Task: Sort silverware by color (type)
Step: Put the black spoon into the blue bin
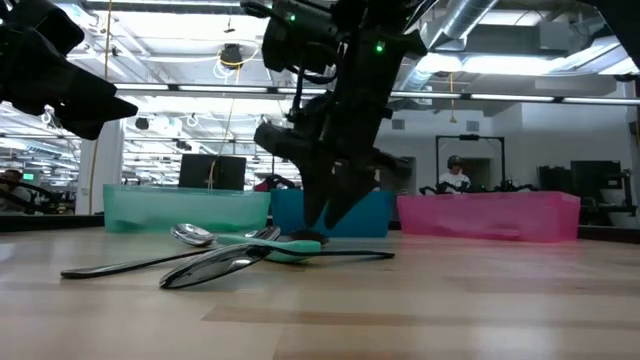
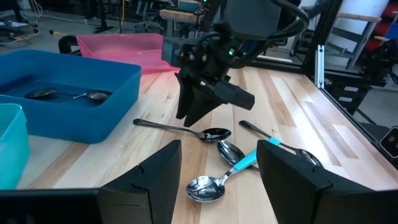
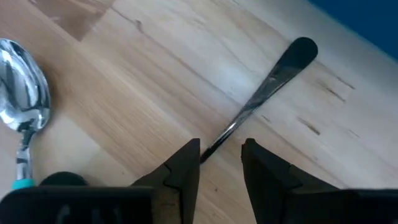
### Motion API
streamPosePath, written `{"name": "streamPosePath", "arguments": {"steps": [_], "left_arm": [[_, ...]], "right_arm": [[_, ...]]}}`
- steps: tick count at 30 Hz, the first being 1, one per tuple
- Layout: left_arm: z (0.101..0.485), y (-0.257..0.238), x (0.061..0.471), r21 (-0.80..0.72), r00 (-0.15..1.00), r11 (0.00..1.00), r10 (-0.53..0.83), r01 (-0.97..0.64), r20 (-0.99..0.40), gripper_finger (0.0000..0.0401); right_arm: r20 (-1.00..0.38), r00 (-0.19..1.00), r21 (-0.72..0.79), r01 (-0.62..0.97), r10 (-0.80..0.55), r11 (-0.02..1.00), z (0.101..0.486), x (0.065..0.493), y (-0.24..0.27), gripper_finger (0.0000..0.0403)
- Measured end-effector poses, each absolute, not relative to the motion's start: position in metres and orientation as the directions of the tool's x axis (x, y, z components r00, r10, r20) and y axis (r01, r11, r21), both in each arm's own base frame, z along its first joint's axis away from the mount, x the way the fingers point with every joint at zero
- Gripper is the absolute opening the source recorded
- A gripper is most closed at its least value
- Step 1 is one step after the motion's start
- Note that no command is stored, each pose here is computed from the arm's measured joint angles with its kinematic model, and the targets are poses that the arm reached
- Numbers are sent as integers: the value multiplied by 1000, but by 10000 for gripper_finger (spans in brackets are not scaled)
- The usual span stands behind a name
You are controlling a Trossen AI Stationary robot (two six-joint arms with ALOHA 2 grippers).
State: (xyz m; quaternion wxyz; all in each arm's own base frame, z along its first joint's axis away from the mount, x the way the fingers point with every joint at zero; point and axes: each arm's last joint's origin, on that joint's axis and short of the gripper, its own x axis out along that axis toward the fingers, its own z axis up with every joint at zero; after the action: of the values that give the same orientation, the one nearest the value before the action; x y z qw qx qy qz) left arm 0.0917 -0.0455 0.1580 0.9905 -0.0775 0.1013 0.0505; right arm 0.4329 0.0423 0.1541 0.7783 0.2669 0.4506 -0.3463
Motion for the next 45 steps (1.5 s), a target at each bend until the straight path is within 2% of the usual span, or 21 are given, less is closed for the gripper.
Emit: {"name": "streamPosePath", "arguments": {"steps": [17,30,45], "left_arm": [[158,-45,92,-144,974,983,85,-117,-208,194],[158,-46,92,-145,974,983,85,-116,-208,194],[158,-45,92,-151,974,981,85,-118,-208,194]], "right_arm": [[-879,372,122,780,-299,613,134,442,46,141],[-866,382,95,758,-321,645,146,437,53,134],[-872,338,68,799,-353,597,147,431,56,127]]}}
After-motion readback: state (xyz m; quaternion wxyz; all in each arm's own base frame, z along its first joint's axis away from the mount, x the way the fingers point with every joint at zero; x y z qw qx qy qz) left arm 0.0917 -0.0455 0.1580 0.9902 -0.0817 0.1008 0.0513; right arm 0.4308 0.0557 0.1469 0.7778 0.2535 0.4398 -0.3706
